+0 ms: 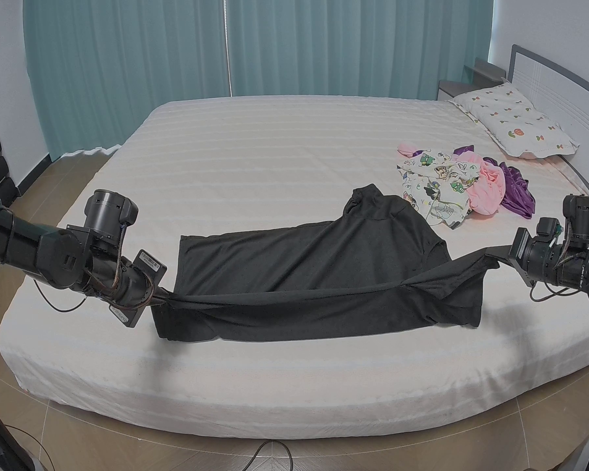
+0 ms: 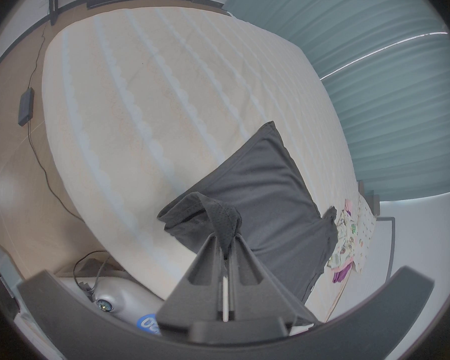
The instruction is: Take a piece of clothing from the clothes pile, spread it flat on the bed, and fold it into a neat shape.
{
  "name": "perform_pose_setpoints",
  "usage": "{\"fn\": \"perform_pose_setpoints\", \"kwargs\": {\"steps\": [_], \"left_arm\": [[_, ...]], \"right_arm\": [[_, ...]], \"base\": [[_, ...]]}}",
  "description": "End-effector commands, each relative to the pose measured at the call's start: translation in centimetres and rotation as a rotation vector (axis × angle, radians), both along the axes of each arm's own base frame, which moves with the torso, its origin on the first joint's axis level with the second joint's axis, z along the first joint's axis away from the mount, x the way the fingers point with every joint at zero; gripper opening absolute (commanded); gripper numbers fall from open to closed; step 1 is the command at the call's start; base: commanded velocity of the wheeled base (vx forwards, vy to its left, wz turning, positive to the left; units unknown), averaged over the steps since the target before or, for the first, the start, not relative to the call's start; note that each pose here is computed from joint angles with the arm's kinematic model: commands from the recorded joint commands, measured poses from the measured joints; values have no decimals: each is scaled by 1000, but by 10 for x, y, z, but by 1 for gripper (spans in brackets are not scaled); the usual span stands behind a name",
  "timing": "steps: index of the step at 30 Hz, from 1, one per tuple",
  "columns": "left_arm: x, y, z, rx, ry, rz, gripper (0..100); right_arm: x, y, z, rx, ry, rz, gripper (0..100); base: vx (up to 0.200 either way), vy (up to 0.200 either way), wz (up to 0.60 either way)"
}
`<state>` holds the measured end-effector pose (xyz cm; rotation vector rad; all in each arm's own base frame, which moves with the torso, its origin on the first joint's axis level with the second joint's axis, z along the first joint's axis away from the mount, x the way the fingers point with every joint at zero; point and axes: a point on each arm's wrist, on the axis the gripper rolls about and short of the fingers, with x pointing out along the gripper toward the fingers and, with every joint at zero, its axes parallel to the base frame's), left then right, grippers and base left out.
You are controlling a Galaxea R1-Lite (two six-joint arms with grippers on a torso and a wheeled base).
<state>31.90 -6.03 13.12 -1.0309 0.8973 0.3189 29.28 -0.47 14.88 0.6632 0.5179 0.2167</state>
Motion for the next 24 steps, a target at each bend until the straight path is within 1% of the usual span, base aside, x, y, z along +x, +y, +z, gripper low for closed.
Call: {"fn": "perform_pose_setpoints", "kwargs": {"steps": [1, 2, 4, 5, 11, 13, 14, 16, 17, 24], "left_arm": [[-10, 1, 11, -8, -23, -22, 0], [-11, 1, 10, -2, -18, -40, 0], [-10, 1, 8, 3, -13, -46, 0], [-6, 1, 9, 3, -24, -45, 0], [20, -1, -5, 7, -11, -40, 0], [23, -2, -6, 7, -10, -40, 0], [34, -4, -11, 8, -5, -40, 0], [39, -5, -14, 8, -2, -40, 0], [50, -7, -20, 9, 3, -38, 0], [78, -8, -42, 11, 21, -29, 0]], "right_arm": [[-9, 0, 7, -1, -22, -1, 0], [-9, 0, 7, -1, -22, -2, 0], [-8, 0, 5, -1, -16, -2, 0], [-5, -1, 5, 0, -14, -4, 0], [13, -2, -7, 1, 16, -4, 0], [15, -2, -8, 1, 19, -4, 0], [23, -1, -13, 4, 31, 0, 0], [26, -1, -14, 4, 32, 1, 0], [32, 0, -18, 5, 39, 4, 0], [48, 1, -29, 5, 59, 9, 0]], "base": [[0, 0, 0], [0, 0, 0], [0, 0, 0], [0, 0, 0], [0, 0, 0], [0, 0, 0], [0, 0, 0], [0, 0, 0], [0, 0, 0], [0, 0, 0]]}}
